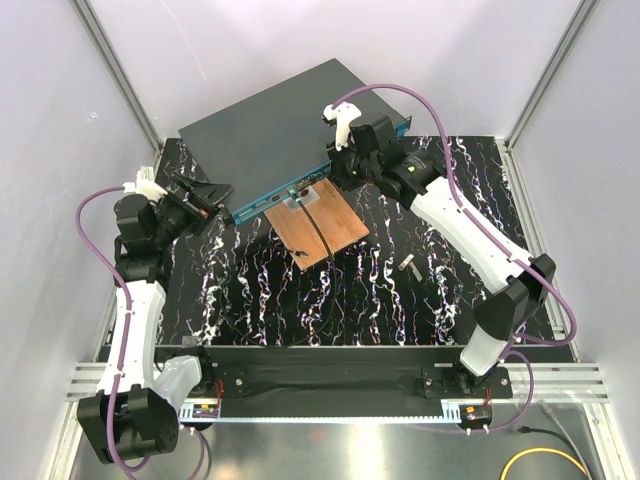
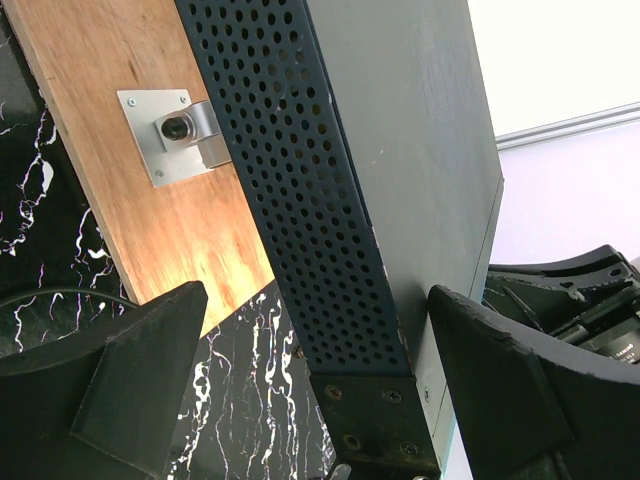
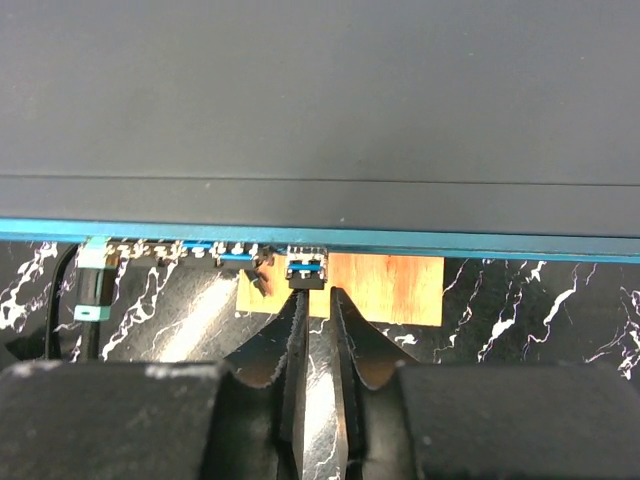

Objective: Insert the plug into the switch port

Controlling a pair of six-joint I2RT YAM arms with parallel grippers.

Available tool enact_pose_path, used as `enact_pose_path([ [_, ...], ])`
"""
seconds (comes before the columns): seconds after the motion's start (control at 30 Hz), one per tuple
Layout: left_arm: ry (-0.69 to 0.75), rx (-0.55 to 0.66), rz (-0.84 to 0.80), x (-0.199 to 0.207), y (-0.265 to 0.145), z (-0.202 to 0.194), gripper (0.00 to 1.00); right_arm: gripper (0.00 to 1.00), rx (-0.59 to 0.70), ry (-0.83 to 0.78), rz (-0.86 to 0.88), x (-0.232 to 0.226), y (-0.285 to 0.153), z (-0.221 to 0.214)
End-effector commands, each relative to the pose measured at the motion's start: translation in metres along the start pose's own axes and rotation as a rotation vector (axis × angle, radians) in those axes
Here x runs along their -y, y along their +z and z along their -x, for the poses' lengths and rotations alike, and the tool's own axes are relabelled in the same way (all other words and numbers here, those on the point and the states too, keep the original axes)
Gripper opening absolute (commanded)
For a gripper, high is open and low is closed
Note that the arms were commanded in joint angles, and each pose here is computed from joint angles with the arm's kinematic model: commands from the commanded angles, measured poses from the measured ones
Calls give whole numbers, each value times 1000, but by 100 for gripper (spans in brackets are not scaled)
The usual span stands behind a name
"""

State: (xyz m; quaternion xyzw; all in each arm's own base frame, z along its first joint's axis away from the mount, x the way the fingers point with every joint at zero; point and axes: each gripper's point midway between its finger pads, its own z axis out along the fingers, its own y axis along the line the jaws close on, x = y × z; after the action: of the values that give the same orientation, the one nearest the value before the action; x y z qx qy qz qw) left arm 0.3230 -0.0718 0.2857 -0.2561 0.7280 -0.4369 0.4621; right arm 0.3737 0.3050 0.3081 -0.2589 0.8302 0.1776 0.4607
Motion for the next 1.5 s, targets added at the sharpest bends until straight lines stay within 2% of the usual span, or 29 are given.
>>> enact_pose_path([
  [0.0, 35, 26, -51, 14, 1, 8, 99, 19, 130, 37, -43, 4, -3, 39],
  [0.67, 29, 21, -47, 12, 1, 6, 99, 18, 269, 171, -61, 4, 10, 82],
  [1.07, 28, 10, -48, 10, 3, 5, 98, 15, 311, 123, -64, 4, 23, 97],
  [1.13, 40, 13, -49, 12, 2, 6, 99, 18, 284, 106, -57, 4, 19, 90],
  [1.27, 79, 33, -69, 27, -2, 17, 99, 31, 214, 42, -41, 4, -2, 64],
  [1.3, 85, 35, -73, 30, -2, 20, 99, 40, 202, 20, -33, 3, -8, 57],
  [1.37, 106, 47, -98, 42, -4, 29, 99, 50, 165, -49, 4, 4, -29, 33],
  [1.4, 113, 48, -104, 44, -4, 31, 99, 60, 179, -112, 26, 3, -51, 31],
  [1.43, 123, 42, -121, 50, -6, 32, 99, 65, 113, -135, 77, -1, -51, 3],
  [1.47, 131, 48, -129, 52, -6, 36, 99, 70, 97, -144, 89, 6, -58, -6],
])
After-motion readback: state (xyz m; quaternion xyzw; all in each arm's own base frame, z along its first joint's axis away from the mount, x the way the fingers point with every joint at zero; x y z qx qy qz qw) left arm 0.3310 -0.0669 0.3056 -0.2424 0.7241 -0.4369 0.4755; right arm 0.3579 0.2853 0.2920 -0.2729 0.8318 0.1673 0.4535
